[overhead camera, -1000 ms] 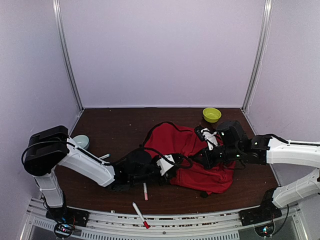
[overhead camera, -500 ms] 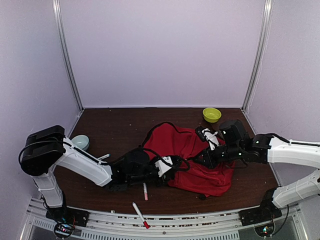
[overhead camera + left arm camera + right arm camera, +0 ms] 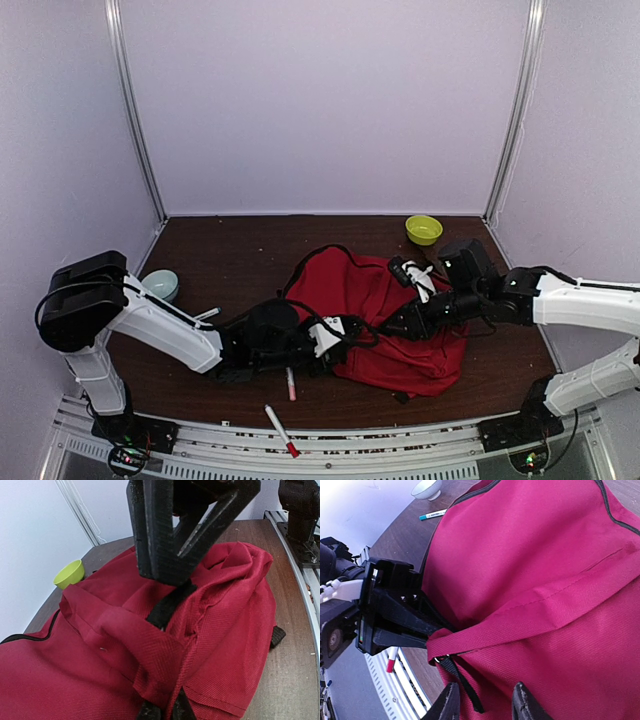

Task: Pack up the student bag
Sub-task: Unzip the lower front pocket of the student bag.

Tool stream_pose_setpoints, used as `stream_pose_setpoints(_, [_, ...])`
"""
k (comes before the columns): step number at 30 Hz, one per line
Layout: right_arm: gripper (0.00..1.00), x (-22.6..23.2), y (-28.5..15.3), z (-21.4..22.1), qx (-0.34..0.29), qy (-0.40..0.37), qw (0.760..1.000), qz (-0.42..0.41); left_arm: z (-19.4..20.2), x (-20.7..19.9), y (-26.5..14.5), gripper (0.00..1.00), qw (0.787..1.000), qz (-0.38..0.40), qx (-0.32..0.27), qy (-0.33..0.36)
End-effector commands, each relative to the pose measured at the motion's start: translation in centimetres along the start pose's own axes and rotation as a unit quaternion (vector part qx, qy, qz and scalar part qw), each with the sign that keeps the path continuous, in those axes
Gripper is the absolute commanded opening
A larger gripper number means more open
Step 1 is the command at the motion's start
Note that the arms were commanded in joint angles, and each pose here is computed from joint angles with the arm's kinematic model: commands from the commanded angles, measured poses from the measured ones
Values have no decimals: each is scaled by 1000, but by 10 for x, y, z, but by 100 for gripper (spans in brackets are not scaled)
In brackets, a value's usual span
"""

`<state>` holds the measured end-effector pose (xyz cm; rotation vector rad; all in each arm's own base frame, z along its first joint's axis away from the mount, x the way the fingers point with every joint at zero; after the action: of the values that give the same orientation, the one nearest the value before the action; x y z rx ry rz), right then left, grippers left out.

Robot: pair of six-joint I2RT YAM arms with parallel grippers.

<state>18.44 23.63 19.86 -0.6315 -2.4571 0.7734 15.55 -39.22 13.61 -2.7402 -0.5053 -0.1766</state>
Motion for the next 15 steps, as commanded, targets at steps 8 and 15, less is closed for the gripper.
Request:
stream_pose_setpoints(8, [36,-2,13,5,13,-10,1000,-1,-13,-4,-6,0,1000,18,-21,-3])
stream_pose_setpoints(15, [33,1,19,9,14,-4,1000,-20,-12,-3,-6,0,1000,17,-18,-3])
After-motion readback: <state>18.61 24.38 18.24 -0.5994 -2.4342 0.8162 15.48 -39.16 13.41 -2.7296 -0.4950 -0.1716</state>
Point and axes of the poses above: each gripper's point midway between its finger pads, its own y axis out along the fingers, its own x axis along the line the jaws close on, z = x × y, the point moved 7 cm from there along -y, back along the fingers, and after that the axes turned 7 degrees about -y, right-handed, at the moved point
